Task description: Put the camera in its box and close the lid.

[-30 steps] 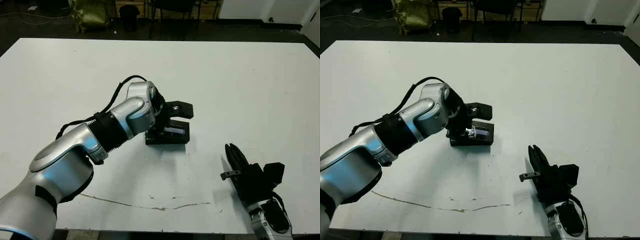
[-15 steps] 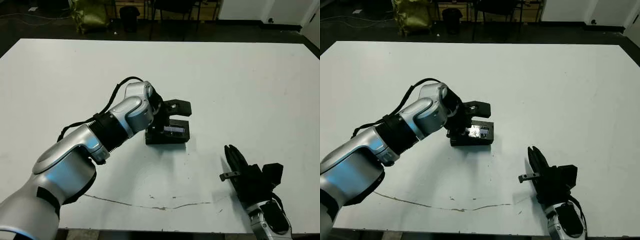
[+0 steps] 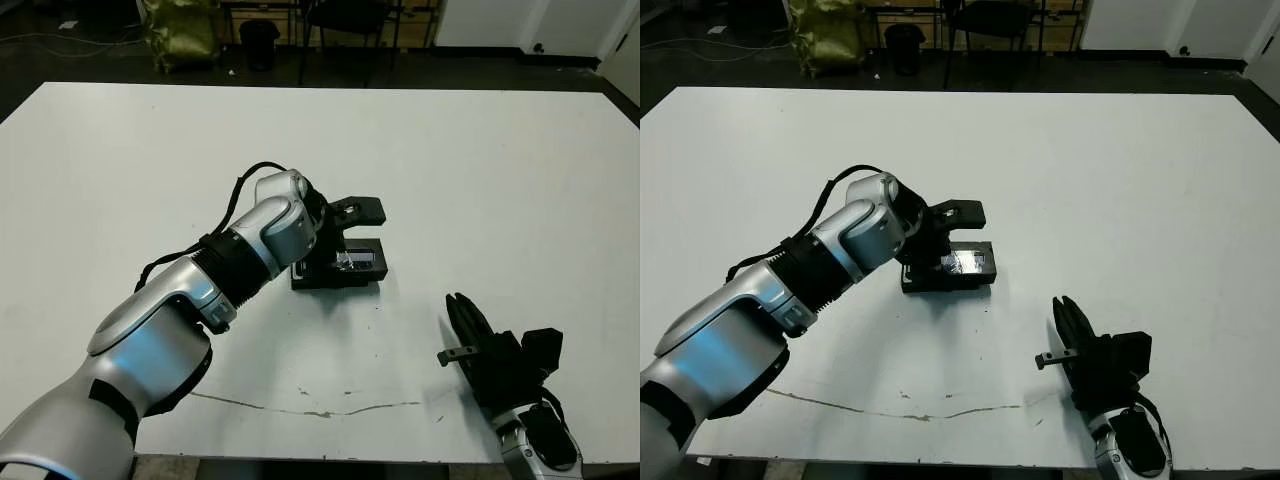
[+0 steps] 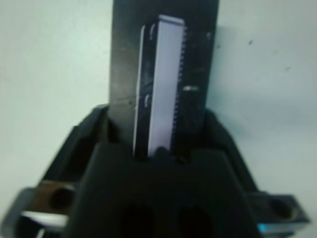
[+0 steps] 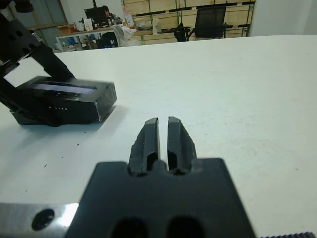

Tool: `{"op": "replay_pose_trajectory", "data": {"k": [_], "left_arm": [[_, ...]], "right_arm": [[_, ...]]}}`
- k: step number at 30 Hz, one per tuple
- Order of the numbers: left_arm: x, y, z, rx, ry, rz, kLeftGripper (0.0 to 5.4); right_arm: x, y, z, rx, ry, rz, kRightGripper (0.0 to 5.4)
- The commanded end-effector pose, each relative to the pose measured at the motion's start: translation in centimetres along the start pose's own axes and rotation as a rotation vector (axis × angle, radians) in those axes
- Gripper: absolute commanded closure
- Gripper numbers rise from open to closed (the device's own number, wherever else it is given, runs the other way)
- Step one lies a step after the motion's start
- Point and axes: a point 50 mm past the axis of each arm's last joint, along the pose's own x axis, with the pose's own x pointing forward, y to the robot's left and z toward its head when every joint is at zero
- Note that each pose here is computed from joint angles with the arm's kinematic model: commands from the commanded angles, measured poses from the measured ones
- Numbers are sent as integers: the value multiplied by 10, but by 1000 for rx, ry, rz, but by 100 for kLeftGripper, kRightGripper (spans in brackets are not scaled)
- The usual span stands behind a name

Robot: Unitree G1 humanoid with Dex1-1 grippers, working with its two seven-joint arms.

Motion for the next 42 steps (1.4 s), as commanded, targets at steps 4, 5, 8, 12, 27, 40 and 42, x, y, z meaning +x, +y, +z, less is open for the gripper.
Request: {"op": "replay_pose_trajectory", "data": {"k": [4,5,8,12,27,40,42], "left_arm": [[12,0,-35,23,137,9,32],[12,0,-35,18,131,7,8],[13,1,-37,10,160,-9,1],[11,3,-39,111,175,-45,1],[-12,15,-53,148,0,-130,1],[-8,5,-95,4,-104,-163,1],[-6,3,-99,-39,-111,-176,1]], "right_arm": [[-4,-3,-6,4,44,-1,540],[-4,-3,-6,2,43,-2,540],[-4,-3,-6,-8,49,-13,540],[-3,-3,-6,-12,56,-15,540],[-2,-6,-11,-1,35,-4,540],[-5,-4,-4,-26,57,-12,540],[-5,-3,-4,-41,54,-15,540]]}}
